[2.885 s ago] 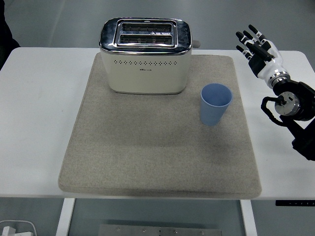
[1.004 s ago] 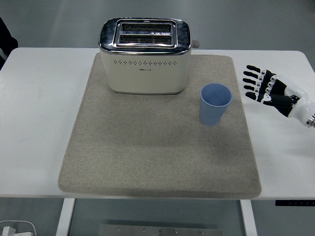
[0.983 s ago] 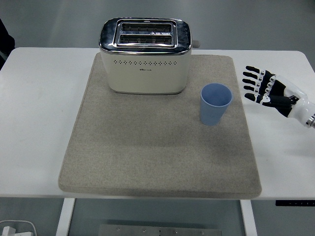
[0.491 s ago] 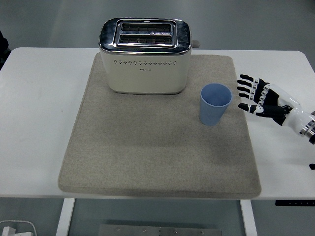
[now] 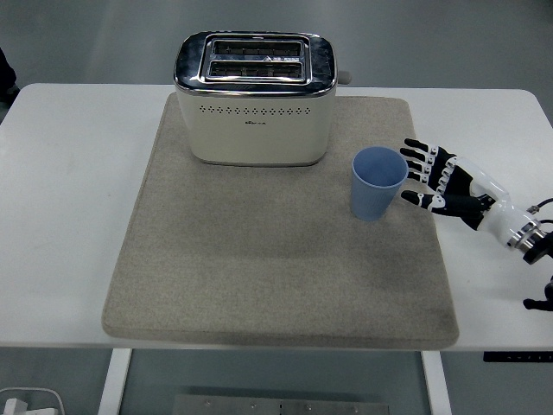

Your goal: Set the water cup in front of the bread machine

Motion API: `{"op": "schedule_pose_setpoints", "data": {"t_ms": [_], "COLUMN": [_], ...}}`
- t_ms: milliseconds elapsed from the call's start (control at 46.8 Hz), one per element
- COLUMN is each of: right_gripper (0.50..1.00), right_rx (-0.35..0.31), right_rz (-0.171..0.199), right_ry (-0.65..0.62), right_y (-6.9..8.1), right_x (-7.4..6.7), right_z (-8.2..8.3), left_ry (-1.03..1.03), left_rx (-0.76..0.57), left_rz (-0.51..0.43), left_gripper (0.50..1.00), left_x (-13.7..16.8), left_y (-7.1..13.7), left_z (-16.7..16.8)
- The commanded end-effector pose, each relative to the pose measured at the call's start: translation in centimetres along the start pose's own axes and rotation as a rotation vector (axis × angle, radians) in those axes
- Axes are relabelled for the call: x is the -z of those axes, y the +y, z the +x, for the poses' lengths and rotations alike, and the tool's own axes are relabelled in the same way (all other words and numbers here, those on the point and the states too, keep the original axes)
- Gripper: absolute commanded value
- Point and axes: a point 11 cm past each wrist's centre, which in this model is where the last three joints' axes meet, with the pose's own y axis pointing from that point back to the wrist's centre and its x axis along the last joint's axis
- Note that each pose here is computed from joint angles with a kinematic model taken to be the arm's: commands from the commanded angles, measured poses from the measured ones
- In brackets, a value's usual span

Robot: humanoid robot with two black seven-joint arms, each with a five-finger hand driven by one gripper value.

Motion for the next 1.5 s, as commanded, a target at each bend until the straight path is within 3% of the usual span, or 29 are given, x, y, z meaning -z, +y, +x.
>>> {"op": "schedule_pose_setpoints", "data": {"t_ms": [0,214,513,620,1346,1474], "right_gripper": [0.928,0.928,0.926,0.926,0.928,0.928], "right_rx": [0.008,0.013,0.000,0.012,0.024,0.036], "right_rz": [0.000,0.003,-0.003,0.000,0.008,0.019], "right_ry": [0.007,-0.002,0.002,-0.022,-0.052,-0.062], "right_y": [-0.2,-0.7,-0.7,-1.4,-2.6,-3.6], "right_x": [-0.2,-0.4,-0.6,-1.0,-1.3,-1.2], "right_z": [-0.4,-1.1,-0.6,-1.6,-2.6,-3.3], "left_ry": [-0.001,-0.001,0.001,0.001,0.002,0.000], "left_rx": [0.004,0.005,0.007,0.007,0.015,0.014], "left_rz": [0.001,0.001,0.000,0.000,0.002,0.002], "left_gripper": [1.000,1.000,1.000,1.000,1.000,1.000], "left_x": [0.0,0.0,0.0,0.0,0.1,0.1], "left_y": [0.0,0.0,0.0,0.0,0.0,0.0], "left_z": [-0.1,-0.2,-0.2,-0.2,-0.5,-0.5]}}
